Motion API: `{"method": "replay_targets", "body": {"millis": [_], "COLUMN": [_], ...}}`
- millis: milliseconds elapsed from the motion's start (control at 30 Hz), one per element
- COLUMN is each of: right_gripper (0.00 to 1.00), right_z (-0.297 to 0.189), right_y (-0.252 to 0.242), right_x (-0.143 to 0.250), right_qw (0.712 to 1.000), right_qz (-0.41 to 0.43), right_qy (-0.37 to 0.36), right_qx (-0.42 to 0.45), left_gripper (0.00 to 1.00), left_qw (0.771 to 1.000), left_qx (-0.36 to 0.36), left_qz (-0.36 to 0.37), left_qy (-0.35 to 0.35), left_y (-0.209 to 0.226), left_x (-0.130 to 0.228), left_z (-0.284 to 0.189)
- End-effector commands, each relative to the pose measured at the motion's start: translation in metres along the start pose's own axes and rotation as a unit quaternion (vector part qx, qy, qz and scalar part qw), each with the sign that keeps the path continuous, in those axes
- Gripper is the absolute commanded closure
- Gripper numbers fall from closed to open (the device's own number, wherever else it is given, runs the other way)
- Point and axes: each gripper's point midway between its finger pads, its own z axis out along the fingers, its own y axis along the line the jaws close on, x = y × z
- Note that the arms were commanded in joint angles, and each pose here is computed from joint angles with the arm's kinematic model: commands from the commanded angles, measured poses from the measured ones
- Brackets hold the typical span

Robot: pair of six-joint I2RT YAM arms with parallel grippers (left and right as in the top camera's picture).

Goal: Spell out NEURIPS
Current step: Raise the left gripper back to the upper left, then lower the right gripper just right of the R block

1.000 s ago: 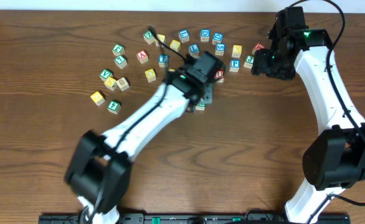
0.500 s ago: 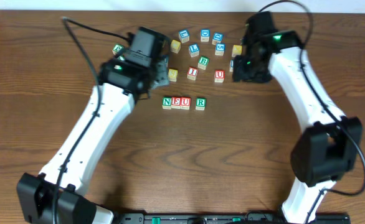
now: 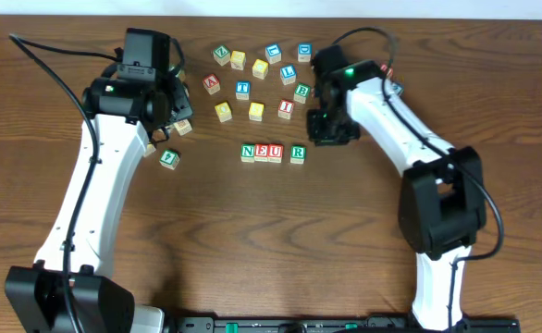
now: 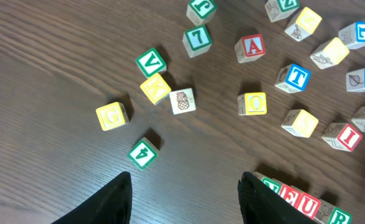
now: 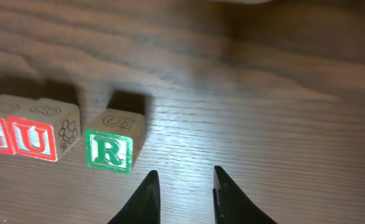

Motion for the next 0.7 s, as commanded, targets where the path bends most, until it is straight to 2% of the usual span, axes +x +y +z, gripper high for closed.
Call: {"method": "replay_targets", "body": {"millis": [0,333,667], "right_gripper": [0.78,0.79,0.78], "right_z": [0.005,0.02,0.028], "right_y": [0.004,0.001,0.012], "right_x": [0.001,0.017,0.019], "right_qw": [1.0,0.999,0.999], "right_qz": [0.007,0.017,0.008], "right_qy": [0.008,0.034,0.032], "right_qx": [-0.001,0.008,-0.007], "left_gripper": [0.46,0.46,0.46], "left_qw": [1.0,1.0,1.0], "left_qx": [-0.001,-0.005,-0.005], "left_qz": [0.004,0.006,0.006], "left_qy": [-0.015,-0.016,-0.016], "left_y": [0.005,0.006,0.007], "left_x": [-0.008,-0.008,-0.008], "left_z": [-0.009,-0.009,-0.009]}}
